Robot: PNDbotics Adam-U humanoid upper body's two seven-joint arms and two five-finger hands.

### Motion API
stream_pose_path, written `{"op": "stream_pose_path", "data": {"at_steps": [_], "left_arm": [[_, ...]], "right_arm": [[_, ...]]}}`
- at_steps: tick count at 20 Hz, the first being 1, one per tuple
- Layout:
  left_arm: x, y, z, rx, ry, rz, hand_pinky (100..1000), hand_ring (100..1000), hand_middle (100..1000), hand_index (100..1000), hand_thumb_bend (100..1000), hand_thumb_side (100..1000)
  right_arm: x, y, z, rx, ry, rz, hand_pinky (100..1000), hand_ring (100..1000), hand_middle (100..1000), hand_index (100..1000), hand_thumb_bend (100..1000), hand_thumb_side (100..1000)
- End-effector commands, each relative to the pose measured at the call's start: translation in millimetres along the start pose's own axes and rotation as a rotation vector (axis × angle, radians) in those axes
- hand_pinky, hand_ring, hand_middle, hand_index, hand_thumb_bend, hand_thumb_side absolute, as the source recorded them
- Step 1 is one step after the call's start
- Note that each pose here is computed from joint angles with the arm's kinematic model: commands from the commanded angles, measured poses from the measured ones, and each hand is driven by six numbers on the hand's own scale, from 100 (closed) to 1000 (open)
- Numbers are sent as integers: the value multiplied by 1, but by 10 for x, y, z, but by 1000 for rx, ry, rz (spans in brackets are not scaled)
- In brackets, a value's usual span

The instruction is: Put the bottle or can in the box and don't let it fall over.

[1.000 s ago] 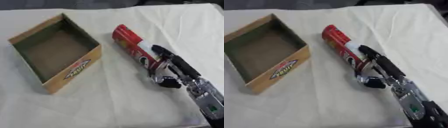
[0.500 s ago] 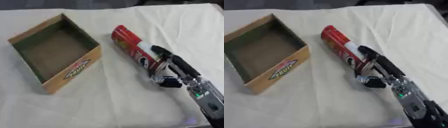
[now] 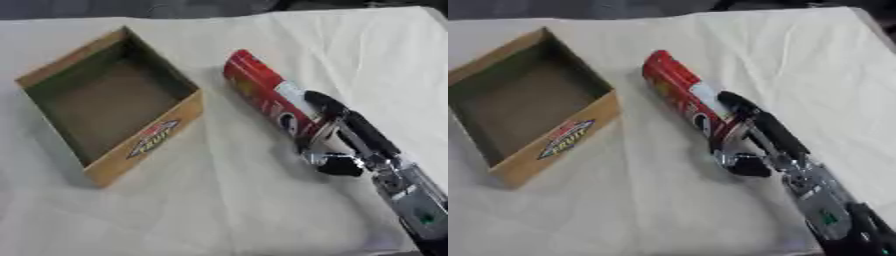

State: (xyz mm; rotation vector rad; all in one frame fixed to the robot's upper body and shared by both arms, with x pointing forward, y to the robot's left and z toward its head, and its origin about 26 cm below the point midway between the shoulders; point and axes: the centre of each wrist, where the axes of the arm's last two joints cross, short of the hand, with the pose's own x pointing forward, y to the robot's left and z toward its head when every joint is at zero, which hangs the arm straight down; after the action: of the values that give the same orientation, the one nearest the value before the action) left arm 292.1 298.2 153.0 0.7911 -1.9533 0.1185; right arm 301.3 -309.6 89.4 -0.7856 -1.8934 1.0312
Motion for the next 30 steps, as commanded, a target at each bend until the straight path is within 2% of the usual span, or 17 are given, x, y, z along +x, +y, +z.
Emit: {"op": "stream_pose_path", "data": {"at_steps": [1, 5, 9, 14, 24, 30], "left_arm": [[34, 47, -37, 11, -19, 0, 519, 809, 928, 715, 100, 744], [34, 48, -36, 11, -19, 3, 521, 808, 926, 715, 100, 743], [30, 50, -35, 12, -17, 5, 522, 808, 924, 714, 100, 742], [29, 52, -37, 12, -17, 8, 523, 808, 923, 713, 100, 742], [30, 53, -40, 13, -17, 11, 527, 805, 917, 711, 100, 739], [29, 55, -40, 12, -17, 14, 530, 804, 915, 710, 100, 739]], "right_arm": [[16, -109, -40, -67, -48, 56, 100, 1000, 585, 552, 100, 100], [21, -127, -61, -130, -75, 95, 100, 993, 537, 488, 100, 100], [17, -117, -72, -162, -84, 103, 100, 928, 495, 422, 100, 100], [20, -119, -78, -188, -101, 88, 100, 906, 483, 408, 100, 100], [65, -265, -148, -329, -192, 123, 100, 665, 324, 249, 100, 100], [83, -318, -185, -409, -266, 150, 100, 559, 286, 210, 100, 100]]}}
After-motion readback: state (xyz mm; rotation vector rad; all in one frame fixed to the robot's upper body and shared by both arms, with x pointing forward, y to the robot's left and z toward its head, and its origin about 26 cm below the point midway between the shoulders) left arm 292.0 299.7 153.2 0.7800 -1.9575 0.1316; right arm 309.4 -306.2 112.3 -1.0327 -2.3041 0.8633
